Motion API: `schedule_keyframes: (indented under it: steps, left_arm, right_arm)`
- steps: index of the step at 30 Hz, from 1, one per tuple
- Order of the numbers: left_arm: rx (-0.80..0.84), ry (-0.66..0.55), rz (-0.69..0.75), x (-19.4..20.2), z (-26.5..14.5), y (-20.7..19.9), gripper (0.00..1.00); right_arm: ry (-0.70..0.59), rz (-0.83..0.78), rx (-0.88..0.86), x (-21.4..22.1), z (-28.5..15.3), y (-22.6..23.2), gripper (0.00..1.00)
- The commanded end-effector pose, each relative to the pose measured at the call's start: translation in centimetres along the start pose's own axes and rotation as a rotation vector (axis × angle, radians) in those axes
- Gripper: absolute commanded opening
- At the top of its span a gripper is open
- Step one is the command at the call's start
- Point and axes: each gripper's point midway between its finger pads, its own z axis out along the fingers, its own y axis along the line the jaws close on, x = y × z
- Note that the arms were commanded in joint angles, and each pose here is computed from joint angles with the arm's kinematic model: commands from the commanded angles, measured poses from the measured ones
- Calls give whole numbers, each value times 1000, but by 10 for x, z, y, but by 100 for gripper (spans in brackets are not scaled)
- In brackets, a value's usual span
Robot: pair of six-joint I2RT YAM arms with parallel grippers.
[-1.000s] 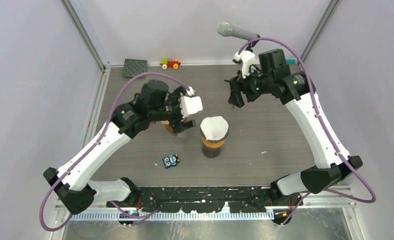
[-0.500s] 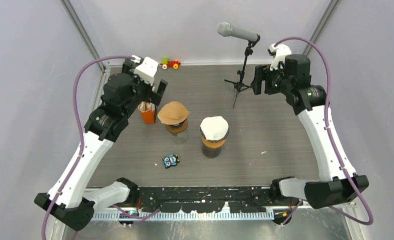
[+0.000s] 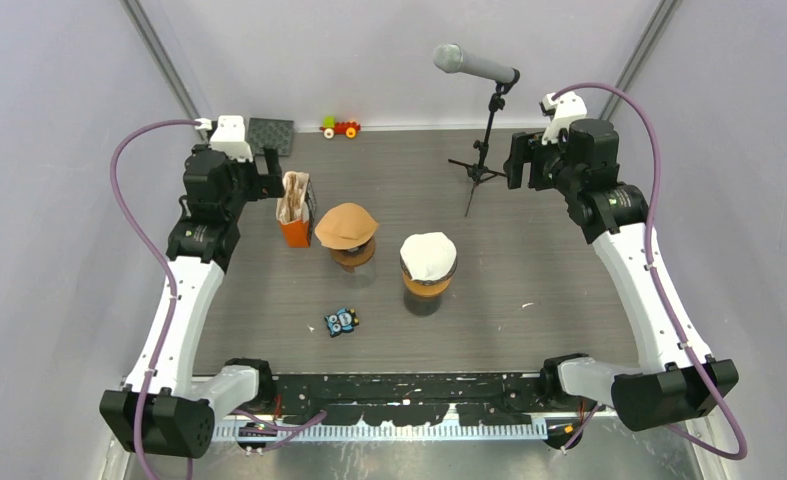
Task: Place the coffee filter in the dripper
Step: Reset both arms
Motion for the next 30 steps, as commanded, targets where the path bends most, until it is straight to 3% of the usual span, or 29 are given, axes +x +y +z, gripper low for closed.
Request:
schedule_keyframes:
  steps: [1, 12, 30]
  left_arm:
    - [54, -142, -29, -34, -8, -8, 100]
    - [174, -135, 36, -25, -22, -26, 100]
    - [214, -95, 33, -11, -18, -33, 100]
  right_arm:
    - [-70, 2, 5, -19, -9, 0, 83]
    - [-81, 8, 3, 1, -1, 0, 86]
    - [-123, -15, 29, 0, -12, -5, 87]
